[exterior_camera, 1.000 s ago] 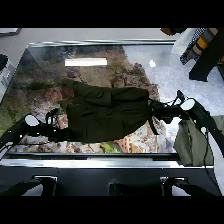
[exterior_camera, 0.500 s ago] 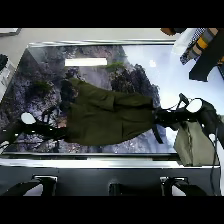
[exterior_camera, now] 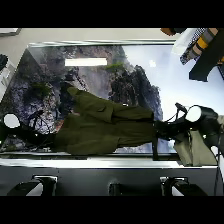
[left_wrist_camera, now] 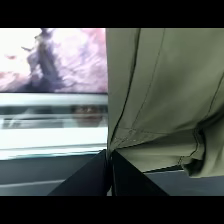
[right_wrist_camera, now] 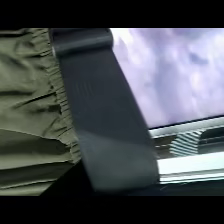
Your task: Fold the clothes and pants, and hang the long-sleeved shirts on hangers.
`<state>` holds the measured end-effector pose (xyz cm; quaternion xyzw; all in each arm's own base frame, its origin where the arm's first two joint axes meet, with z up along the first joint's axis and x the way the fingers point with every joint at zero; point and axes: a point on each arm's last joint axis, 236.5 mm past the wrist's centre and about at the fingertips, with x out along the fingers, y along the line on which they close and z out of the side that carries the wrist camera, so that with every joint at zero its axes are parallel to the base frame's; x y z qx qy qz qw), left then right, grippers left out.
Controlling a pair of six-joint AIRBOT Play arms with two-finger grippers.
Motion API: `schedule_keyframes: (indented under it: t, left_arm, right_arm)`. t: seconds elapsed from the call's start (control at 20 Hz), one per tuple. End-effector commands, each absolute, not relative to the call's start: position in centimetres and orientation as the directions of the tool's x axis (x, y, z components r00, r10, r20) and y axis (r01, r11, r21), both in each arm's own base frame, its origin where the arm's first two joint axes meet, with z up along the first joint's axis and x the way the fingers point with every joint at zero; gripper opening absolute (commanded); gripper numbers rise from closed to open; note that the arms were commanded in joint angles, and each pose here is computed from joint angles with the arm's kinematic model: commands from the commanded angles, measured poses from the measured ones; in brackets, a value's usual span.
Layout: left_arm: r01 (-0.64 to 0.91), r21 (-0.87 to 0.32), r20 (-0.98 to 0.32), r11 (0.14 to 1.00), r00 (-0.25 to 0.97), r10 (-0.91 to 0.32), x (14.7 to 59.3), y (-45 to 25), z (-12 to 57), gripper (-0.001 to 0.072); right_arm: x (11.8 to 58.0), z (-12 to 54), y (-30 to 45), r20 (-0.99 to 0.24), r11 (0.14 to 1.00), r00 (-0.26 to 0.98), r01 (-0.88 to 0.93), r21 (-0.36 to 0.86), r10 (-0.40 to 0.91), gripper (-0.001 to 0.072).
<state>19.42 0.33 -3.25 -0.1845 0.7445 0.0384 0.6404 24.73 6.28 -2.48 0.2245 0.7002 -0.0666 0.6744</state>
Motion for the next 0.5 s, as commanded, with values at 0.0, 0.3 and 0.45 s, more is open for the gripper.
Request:
schedule_keyframes:
  t: [0.0, 0.3, 0.45]
  left_arm:
    - [-0.327, -0.097, -0.982, 0.94, -0.123, -0.144, 19.1, 2.3, -3.4, 0.0018]
    - [-0.333, -0.123, -0.99, 0.935, -0.022, -0.139, 21.4, 2.5, -3.3, 0.0587]
    - [-0.335, -0.148, -0.989, 0.93, 0.076, -0.13, 23.8, 2.7, -2.9, 0.0587]
  right_arm:
    - [24.0, -4.5, 6.8, -0.986, 0.895, 0.002, 0.419, 0.151, 0.166, 0.0058]
    - [25.3, -2.2, 6.7, -0.987, 0.891, 0.03, 0.427, 0.153, 0.155, 0.0486]
    - [29.7, 2.1, 7.0, -0.966, 0.873, 0.196, 0.426, 0.238, 0.168, 0.0486]
